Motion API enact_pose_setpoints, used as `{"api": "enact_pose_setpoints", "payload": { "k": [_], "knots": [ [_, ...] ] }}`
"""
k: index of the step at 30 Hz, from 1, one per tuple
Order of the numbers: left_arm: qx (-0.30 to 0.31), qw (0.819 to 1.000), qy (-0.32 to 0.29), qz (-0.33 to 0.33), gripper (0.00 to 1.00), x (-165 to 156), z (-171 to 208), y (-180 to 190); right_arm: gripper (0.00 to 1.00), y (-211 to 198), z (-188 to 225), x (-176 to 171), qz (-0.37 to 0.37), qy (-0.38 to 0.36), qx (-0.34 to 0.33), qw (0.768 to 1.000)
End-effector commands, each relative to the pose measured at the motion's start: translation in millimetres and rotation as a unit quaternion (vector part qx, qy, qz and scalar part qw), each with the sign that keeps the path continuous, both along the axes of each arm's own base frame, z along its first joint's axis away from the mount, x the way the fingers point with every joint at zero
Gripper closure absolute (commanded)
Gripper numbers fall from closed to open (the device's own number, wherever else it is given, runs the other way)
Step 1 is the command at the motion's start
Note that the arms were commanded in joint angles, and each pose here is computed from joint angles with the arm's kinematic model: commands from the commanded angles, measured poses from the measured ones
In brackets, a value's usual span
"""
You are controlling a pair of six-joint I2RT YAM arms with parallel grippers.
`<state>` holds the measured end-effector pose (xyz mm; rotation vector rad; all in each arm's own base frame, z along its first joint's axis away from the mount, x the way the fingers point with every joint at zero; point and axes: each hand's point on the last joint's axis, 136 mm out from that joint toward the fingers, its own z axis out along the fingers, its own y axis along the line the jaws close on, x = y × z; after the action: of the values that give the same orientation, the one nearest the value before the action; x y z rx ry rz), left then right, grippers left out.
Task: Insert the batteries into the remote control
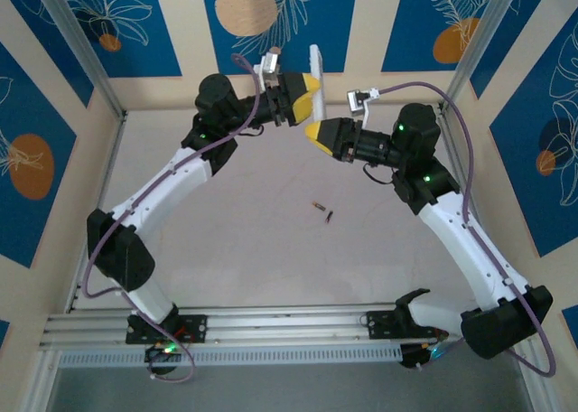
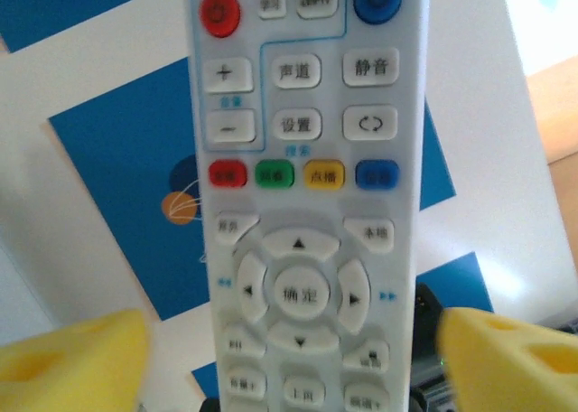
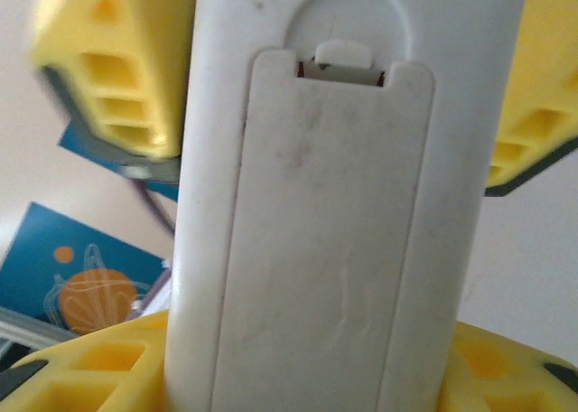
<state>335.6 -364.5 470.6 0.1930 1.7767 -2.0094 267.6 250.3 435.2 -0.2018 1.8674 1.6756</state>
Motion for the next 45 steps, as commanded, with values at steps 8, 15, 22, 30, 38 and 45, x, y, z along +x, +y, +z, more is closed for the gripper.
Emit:
{"api": "enact_pose_setpoints", "payload": {
  "k": [8, 15, 22, 30, 38, 45],
  "knots": [
    [0.176, 0.967, -0.054, 0.178, 0.01, -10, -4, 91, 0.61, -8, -56, -13, -0.087, -0.102, -0.251, 0.959],
    [0.194, 0.971, -0.008, 0.138, 0.11, -8, -39, 77, 0.61, 25, -67, -23, -0.056, -0.148, -0.303, 0.940],
    [0.212, 0.970, -0.008, 0.120, 0.33, -8, -58, 73, 0.61, 35, -88, -20, -0.050, -0.139, -0.337, 0.930],
    [0.161, 0.983, 0.033, 0.085, 0.61, -3, -72, 56, 0.60, 47, -108, -23, -0.035, -0.137, -0.356, 0.924],
    [0.150, 0.984, 0.039, 0.084, 0.81, -4, -74, 55, 0.54, 46, -116, -17, -0.052, -0.137, -0.370, 0.918],
    [0.157, 0.979, -0.025, 0.126, 0.93, 2, -66, 66, 0.14, 16, -106, -12, -0.137, -0.044, -0.366, 0.919]
  ]
}}
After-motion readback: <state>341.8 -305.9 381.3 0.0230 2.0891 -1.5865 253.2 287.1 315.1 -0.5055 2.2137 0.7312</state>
